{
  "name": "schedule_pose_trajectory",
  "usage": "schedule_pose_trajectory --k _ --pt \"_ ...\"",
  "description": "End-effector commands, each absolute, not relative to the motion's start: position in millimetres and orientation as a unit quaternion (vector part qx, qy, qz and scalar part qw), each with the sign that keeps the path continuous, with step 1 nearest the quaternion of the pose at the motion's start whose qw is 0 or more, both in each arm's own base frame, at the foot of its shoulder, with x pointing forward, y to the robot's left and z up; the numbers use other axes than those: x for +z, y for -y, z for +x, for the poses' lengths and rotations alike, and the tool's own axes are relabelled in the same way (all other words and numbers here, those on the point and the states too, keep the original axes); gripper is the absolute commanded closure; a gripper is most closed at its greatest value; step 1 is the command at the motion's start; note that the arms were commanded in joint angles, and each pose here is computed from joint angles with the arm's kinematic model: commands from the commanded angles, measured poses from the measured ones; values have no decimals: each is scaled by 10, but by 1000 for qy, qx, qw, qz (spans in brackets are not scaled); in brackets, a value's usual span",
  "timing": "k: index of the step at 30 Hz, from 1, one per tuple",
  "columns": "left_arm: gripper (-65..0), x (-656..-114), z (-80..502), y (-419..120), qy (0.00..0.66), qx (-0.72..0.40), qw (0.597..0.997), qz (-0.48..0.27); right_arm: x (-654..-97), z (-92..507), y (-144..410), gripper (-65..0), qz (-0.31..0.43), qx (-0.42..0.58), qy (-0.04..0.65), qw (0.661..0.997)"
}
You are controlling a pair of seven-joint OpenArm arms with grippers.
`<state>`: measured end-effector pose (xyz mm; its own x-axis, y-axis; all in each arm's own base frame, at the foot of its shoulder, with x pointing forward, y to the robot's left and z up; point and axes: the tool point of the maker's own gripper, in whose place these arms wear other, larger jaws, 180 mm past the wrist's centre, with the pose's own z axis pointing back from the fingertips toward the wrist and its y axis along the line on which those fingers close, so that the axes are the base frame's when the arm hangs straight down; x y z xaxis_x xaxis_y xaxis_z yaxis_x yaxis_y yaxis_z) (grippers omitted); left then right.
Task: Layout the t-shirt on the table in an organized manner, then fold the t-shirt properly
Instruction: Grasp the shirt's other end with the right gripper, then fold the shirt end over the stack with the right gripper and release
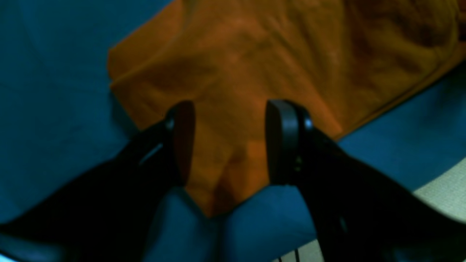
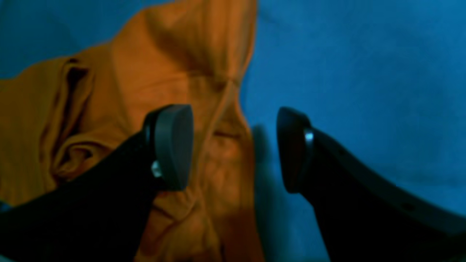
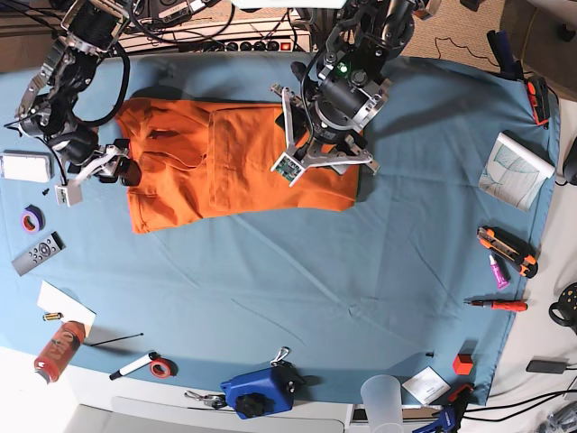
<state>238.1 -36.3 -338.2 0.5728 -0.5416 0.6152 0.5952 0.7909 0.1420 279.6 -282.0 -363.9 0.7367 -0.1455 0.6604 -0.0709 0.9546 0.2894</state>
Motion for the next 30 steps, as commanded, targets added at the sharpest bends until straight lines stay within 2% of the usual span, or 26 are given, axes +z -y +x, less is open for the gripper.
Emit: schedule_pose_trajectory --k 1,10,15,23,25,30 --pt "-316 -3282 2428 403 351 -318 880 -46 -3502 2881 2863 -359 143 -12 385 912" --pt "-316 -3285 2424 404 351 -318 880 -46 -3683 2822 2839 -359 160 -31 365 917" --pt "-316 -3283 2426 405 351 -318 880 -47 -3933 2708 2774 -359 203 -62 331 920" --pt "-316 -3277 2431 409 353 -318 879 -47 -3960 2618 2596 -357 253 -54 306 916" --pt "-316 -3277 2431 409 353 -318 879 -47 -3974 2613 2563 -302 257 -55 305 915" --pt "-315 -3281 2429 403 352 -318 879 -46 -3958 2635 2588 -2 252 -54 309 915"
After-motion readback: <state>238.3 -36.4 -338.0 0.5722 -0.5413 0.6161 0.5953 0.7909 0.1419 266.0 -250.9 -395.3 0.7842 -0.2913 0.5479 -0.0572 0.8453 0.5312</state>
